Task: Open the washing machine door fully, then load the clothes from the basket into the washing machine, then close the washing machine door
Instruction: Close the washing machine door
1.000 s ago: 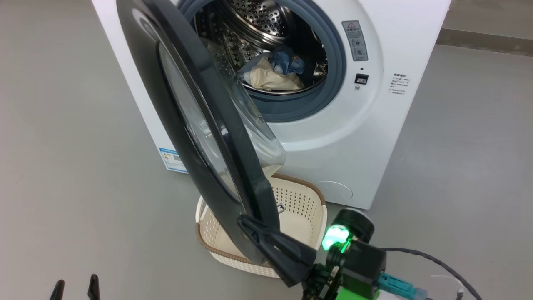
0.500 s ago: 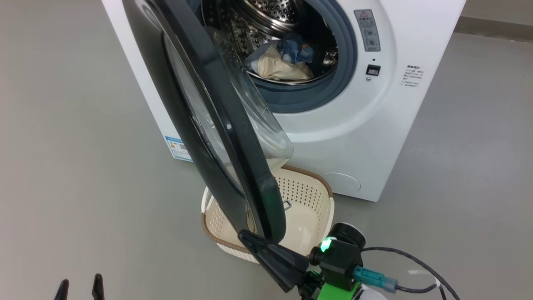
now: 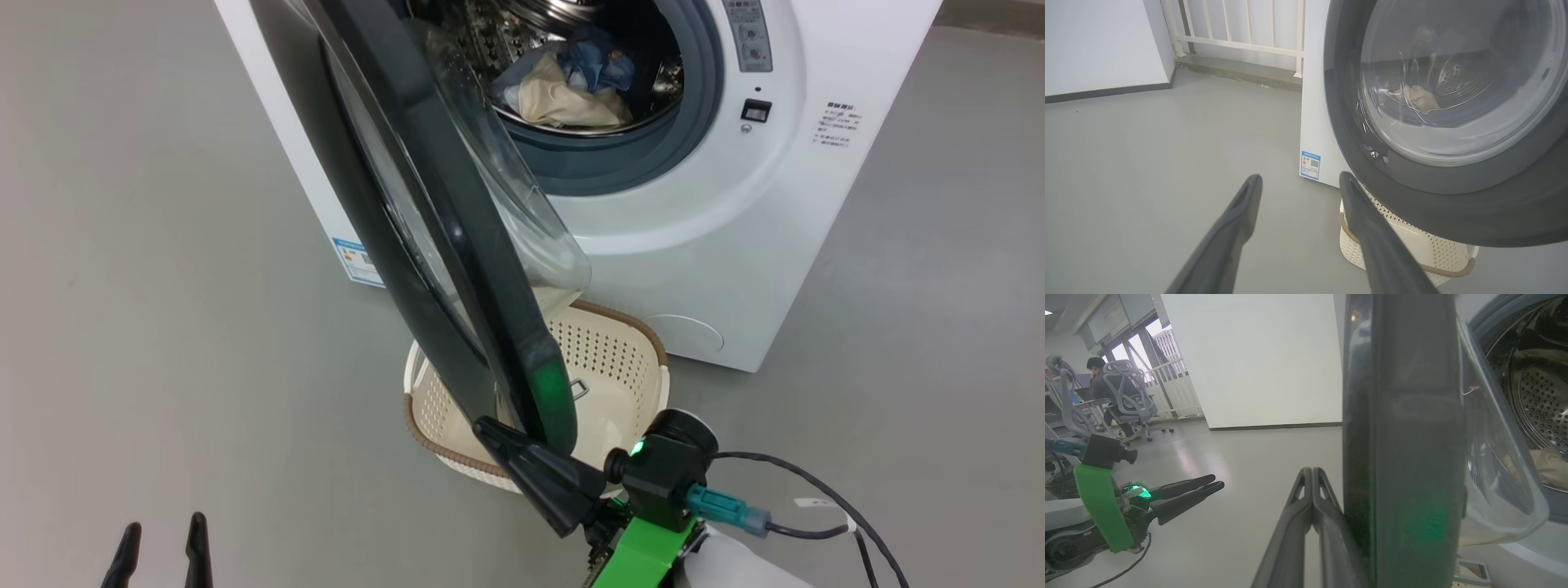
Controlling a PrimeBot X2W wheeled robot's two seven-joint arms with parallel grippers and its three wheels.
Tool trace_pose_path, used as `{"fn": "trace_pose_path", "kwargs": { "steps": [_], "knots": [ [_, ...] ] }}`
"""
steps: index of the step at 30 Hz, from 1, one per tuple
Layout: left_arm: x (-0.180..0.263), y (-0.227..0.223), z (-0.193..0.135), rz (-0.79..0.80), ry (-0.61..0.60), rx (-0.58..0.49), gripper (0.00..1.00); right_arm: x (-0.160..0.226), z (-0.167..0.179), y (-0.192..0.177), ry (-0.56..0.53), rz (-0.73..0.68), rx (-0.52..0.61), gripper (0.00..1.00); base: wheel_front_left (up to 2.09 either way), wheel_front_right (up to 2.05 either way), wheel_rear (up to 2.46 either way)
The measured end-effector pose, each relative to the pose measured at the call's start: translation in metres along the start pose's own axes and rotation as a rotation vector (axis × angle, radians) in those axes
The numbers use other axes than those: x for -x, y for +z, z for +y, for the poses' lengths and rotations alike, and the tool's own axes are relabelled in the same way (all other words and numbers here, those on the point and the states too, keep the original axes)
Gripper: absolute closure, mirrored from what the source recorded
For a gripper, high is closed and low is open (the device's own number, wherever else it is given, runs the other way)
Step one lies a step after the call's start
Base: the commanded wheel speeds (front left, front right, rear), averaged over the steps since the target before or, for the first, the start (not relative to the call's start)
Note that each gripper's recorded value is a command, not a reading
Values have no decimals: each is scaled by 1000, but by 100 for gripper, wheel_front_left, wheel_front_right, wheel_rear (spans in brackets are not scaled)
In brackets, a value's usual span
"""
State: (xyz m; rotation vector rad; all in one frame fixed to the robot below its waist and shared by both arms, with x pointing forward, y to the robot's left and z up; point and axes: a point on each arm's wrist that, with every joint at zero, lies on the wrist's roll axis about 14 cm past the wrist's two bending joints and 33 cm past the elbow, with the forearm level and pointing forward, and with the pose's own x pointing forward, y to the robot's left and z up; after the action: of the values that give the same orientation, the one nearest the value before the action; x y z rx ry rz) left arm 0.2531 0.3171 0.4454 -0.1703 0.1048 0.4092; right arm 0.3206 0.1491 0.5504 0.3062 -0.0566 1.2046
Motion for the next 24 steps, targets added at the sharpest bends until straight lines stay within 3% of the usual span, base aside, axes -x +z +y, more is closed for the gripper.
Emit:
{"fn": "trace_pose_path", "kwargs": {
  "steps": [10, 24],
  "knots": [
    [-10, -1, -7, 8, -11, -1, 0, 3, -30, 3, -75, -15, 3, 100, 0, 0, 0],
    [-39, 2, -35, 1, -69, -8, 0, 15, -112, 20, -249, -54, 70, 100, 0, 0, 0]
  ]
}}
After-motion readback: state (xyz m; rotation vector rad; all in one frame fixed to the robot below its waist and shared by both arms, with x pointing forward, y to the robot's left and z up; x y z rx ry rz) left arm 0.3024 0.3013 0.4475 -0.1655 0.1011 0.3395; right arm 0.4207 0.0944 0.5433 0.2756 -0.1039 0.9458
